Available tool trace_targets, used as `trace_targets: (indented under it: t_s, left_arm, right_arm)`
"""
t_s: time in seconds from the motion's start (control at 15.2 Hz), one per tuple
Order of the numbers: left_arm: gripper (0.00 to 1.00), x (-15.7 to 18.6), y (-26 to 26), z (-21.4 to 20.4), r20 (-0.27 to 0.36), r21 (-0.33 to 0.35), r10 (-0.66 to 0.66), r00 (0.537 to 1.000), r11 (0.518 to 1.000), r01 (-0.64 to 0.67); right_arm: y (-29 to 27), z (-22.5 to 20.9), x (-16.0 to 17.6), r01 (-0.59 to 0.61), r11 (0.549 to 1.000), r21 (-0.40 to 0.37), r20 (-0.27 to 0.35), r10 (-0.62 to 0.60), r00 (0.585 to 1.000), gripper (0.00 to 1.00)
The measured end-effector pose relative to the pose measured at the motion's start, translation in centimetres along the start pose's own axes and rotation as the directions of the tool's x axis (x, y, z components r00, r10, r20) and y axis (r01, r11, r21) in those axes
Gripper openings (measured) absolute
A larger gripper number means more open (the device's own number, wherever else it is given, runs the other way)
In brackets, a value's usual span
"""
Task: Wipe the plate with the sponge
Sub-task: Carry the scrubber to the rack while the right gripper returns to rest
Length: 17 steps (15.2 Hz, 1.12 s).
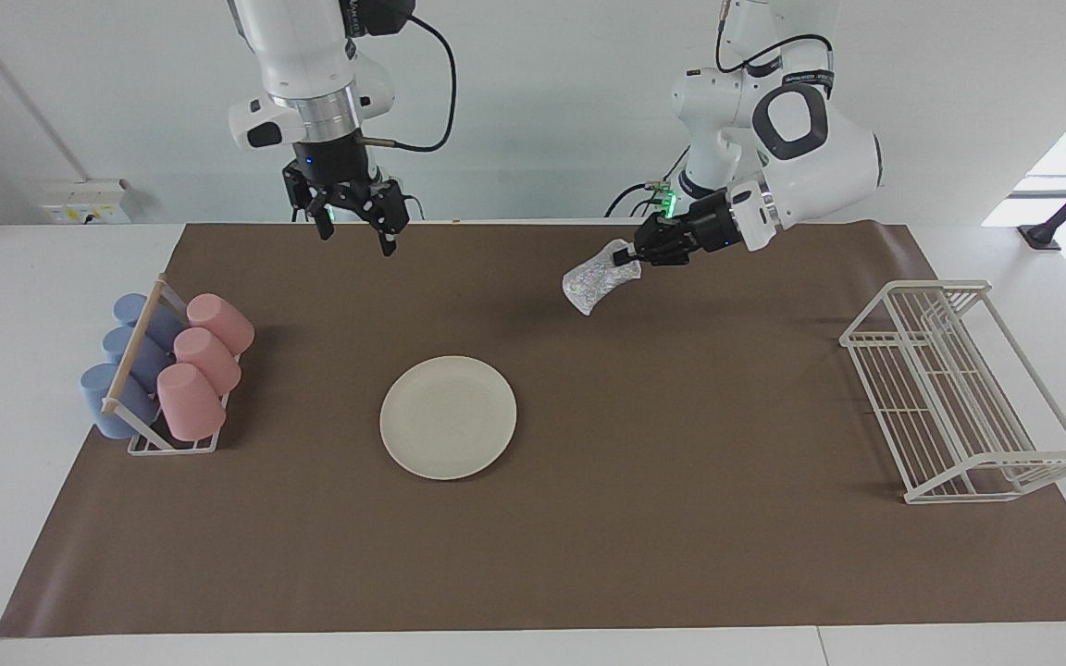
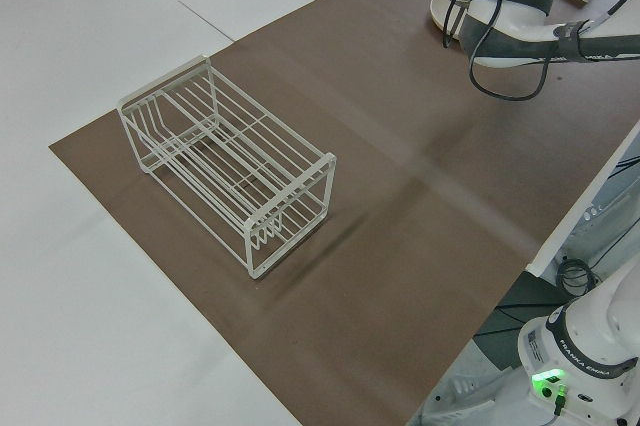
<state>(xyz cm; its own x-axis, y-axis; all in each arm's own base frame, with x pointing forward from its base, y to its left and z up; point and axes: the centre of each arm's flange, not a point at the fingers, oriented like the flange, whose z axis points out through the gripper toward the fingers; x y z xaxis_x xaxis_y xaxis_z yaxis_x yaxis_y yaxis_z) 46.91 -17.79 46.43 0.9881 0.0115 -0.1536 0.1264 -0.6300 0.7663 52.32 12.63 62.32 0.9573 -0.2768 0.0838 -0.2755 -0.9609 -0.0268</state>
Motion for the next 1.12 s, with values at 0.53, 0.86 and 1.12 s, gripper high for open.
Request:
trace_targets:
  t_s: [0.53,0.86,1.12]
  left_arm:
    - [0.05,1.6,-5.8,-4.5,-0.042,0.454,-0.010,0.999,0.891,0.028]
    - [0.05,3.4,-5.0,-6.7,-0.050,0.691,0.055,0.997,0.723,-0.006]
    - [0.05,4.9,-3.2,-9.3,-0.002,0.838,0.088,0.996,0.543,-0.046]
  right_arm:
    - [10.2,0.7,3.6,0.210,0.977,-0.024,0.077,-0.207,0.975,1.00]
    - [11.7,2.3,4.0,0.178,0.984,-0.015,0.116,-0.175,0.978,1.00]
    - [14.0,2.8,4.6,0.202,0.979,-0.008,0.126,-0.199,0.972,1.00]
